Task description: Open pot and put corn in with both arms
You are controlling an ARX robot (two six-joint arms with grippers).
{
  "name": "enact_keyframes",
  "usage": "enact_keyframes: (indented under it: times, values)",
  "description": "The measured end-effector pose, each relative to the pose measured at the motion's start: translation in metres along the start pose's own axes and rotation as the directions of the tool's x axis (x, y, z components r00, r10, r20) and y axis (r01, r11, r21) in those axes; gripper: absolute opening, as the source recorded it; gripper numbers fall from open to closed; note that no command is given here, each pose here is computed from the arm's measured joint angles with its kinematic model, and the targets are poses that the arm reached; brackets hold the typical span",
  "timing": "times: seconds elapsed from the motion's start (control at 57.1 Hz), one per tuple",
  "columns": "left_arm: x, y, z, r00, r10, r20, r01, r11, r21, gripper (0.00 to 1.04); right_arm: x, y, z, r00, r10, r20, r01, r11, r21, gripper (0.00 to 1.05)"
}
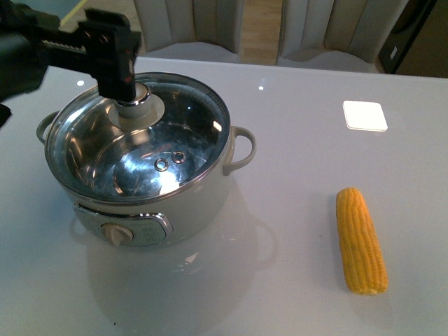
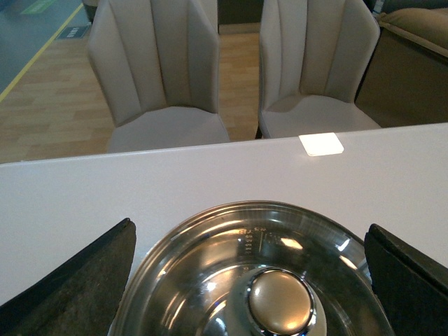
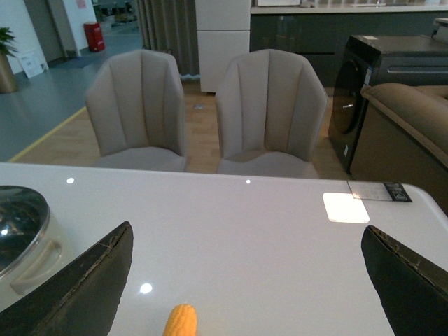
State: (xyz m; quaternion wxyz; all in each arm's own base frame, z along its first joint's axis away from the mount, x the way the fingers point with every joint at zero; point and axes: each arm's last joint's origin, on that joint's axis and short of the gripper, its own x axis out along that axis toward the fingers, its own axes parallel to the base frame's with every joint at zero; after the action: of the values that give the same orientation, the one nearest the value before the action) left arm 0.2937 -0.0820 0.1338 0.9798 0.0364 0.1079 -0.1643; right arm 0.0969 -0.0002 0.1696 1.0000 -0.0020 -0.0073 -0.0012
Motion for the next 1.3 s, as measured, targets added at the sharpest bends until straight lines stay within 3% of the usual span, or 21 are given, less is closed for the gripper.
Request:
enact_keyframes:
  times: [0.333,0.7,1.295]
  values:
    - [0.034,-0.009,-0.036,0.999,0.001,-0.054,-0.001,1.0,-0.008,0.98,0.0,0.0,0.0,1.0,0.0,0.0,0.0,1.0,0.0,0.96]
    - [0.057,-0.005,-0.058,0.996,0.012,-0.094,-0.017,0.998,-0.058,0.98,0.0,0.0,0.0,1.0,0.0,0.0,0.0,1.0,0.0,0.96]
    - [0.063,-0.01,-0.067,0.993,0.02,-0.119,-0.03,0.996,-0.081,0.98,0.0,0.0,0.0,1.0,0.0,0.0,0.0,1.0,0.0,0.96]
